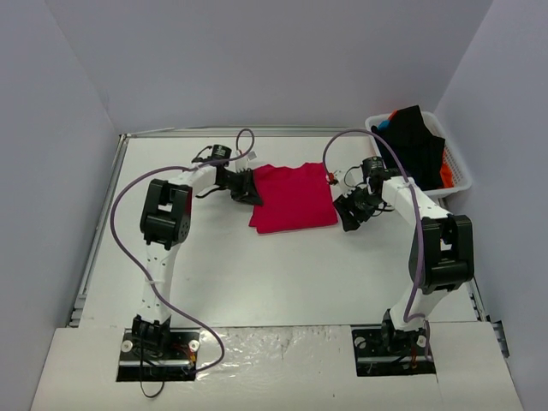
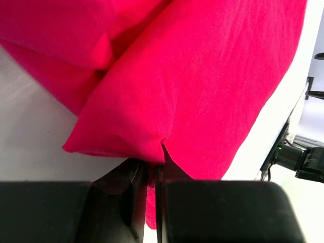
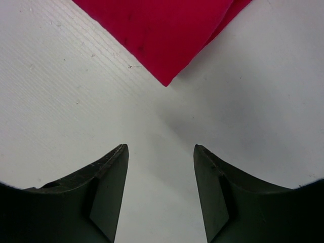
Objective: Fold and stack the t-shirts
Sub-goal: Put the neatly folded tshirt into the corner of the board with the left arm
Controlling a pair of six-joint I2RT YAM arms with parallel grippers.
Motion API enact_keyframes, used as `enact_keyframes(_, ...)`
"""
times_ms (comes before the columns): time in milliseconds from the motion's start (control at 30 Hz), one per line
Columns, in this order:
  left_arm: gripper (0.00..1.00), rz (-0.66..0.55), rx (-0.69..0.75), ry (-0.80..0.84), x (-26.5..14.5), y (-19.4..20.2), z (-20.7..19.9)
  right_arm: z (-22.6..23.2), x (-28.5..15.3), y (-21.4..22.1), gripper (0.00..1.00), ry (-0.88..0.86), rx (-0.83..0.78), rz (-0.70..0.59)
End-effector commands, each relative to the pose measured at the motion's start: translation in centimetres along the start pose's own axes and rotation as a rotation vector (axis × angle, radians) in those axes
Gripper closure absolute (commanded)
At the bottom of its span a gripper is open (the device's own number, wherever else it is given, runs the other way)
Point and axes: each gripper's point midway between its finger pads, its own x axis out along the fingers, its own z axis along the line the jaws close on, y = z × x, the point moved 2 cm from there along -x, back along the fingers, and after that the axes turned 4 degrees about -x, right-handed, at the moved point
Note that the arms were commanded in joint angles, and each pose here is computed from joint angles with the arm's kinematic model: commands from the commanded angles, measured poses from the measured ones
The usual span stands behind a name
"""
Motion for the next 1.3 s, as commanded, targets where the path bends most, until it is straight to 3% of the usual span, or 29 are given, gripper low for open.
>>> enact_keyframes(0,0.98,-0.044,0.093,-0.043,-1.5,-1.6,-2.1,0.3,0.2,1.0,0.5,-0.014,0.009,0.026)
enact_keyframes(167,0.98,-0.109,0.197,-0.18,-5.1,-3.9,-2.8,0.4,0.1,1.1,0.5,-0.017,0.007,0.025)
enact_keyframes(267,0.98,-0.142,0.243,-0.344,-7.8,-5.2,-2.3,0.5,0.0,0.8,0.5,-0.019,0.007,0.016)
enact_keyframes(600,0.98,-0.229,0.22,-0.636,-15.9,-8.4,0.3,1.3,0.2,1.4,0.5,-0.044,0.003,0.011)
enact_keyframes(900,0.98,-0.151,0.163,-0.847,-20.5,-8.3,8.1,1.6,0.3,1.5,0.5,-0.053,0.001,0.005)
enact_keyframes(1267,0.98,-0.23,0.044,-1.05,-29.4,-9.2,17.3,2.0,1.3,2.8,0.5,-0.076,0.022,0.044)
